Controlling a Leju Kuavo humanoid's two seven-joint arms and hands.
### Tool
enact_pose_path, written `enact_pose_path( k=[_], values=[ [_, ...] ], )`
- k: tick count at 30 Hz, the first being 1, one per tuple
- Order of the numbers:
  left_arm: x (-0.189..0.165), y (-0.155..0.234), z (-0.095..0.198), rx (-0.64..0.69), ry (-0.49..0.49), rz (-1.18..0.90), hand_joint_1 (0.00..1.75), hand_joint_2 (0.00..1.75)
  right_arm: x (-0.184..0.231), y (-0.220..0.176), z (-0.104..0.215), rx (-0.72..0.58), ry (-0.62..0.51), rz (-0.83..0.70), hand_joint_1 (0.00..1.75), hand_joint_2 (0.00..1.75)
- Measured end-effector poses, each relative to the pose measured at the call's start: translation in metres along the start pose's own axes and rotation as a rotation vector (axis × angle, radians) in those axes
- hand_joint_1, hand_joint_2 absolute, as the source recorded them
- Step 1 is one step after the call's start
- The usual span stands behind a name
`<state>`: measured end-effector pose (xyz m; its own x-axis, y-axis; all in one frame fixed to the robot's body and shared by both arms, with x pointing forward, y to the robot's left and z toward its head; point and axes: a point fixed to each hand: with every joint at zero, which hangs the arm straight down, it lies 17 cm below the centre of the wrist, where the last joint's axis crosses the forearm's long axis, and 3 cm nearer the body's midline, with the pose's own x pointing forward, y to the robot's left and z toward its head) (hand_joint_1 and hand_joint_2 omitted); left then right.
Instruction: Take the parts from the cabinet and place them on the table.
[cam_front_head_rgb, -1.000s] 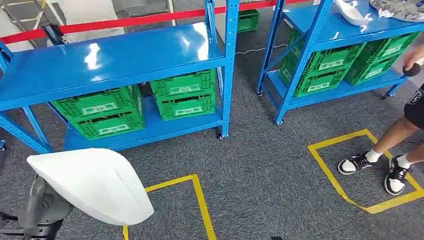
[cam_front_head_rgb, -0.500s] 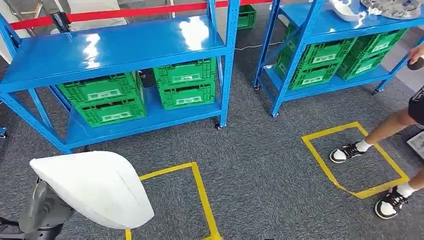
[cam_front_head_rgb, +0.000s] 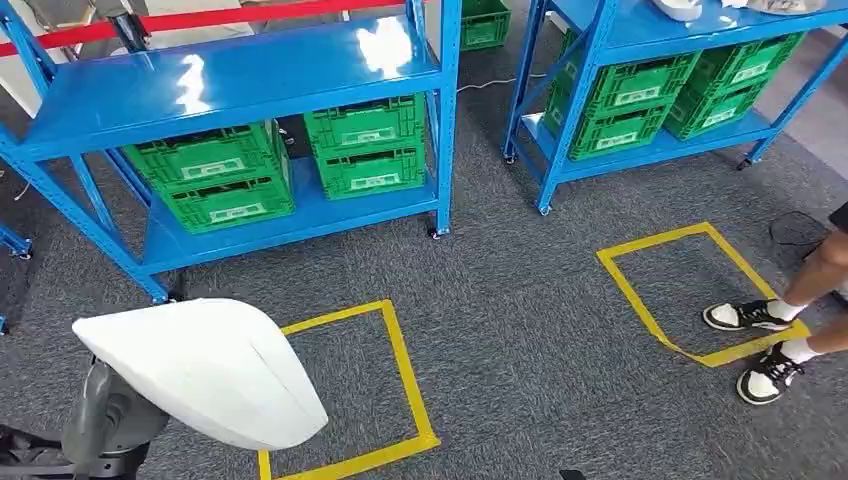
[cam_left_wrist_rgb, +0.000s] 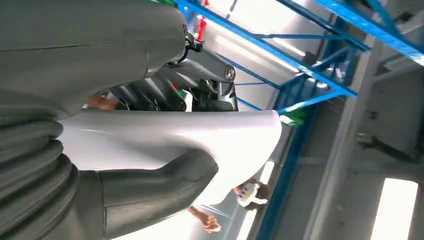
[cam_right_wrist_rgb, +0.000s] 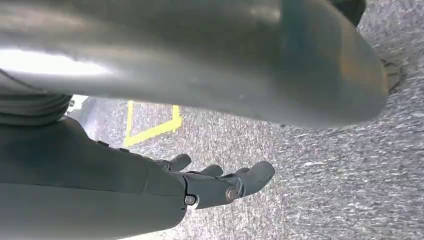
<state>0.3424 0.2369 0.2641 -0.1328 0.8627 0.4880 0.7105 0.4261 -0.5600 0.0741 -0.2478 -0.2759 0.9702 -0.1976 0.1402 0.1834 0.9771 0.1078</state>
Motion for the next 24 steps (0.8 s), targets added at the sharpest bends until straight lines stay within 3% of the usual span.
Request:
enact_pose_path(
  k=[11,24],
  values=[
    [0.017,-0.004,0.005,-0.003,-0.095,-0.023,1.75,1.75,0.002,-0.004,0.001,0.011,-0.007,0.079,0.0,0.0],
    [0.015,0.001,0.0,0.005,-0.088,-0.023,1.75,1.75,0.003,-0.02,0.001,-0.019,0.032,0.062,0.0,0.0]
  ],
)
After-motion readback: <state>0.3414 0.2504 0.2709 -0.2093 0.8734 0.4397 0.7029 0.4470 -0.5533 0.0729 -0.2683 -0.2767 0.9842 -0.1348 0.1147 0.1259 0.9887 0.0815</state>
